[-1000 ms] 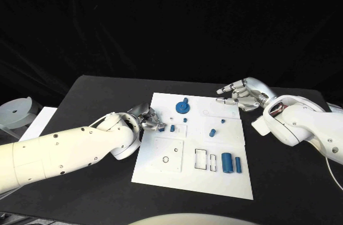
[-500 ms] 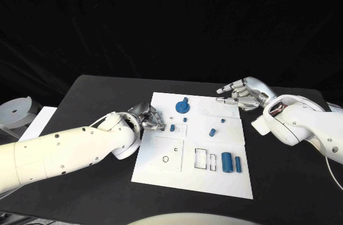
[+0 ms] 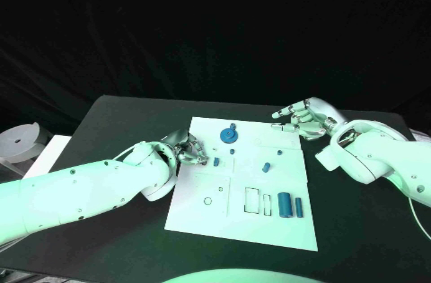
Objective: Assemble the parts on the task board
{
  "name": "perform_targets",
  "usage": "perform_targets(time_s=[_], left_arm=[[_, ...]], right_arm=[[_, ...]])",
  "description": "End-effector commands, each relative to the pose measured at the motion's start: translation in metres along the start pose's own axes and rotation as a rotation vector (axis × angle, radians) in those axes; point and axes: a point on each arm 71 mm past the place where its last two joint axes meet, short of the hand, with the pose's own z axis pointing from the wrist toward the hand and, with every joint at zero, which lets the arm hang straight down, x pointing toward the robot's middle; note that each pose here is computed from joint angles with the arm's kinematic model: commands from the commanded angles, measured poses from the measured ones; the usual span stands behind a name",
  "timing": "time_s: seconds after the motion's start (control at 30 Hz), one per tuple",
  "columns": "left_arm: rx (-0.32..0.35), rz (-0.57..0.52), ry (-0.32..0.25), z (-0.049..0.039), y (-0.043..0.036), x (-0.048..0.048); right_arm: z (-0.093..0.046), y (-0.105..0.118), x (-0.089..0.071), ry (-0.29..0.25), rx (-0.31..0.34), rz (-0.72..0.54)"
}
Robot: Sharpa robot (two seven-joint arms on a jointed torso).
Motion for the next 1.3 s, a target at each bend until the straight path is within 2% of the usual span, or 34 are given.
perform_targets(time_s=[0.03,0.5,1.3], left_arm=[[0.014,-0.006,0.003,0.0001,-0.0022,0.0008],[0.041,-0.029,-0.012,-0.0002,-0.0046,-0.0001],[0.035,-0.04,-0.007,0.0005,-0.0034,-0.0002]], right_arm=[[-0.0002,0.0011,0.0008,0.004,-0.012,-0.005],[-0.0001,0.0006,0.0003,0.001,-0.011,-0.005],[0.0001,0.0005,0.0004,0.002,-0.012,-0.005]])
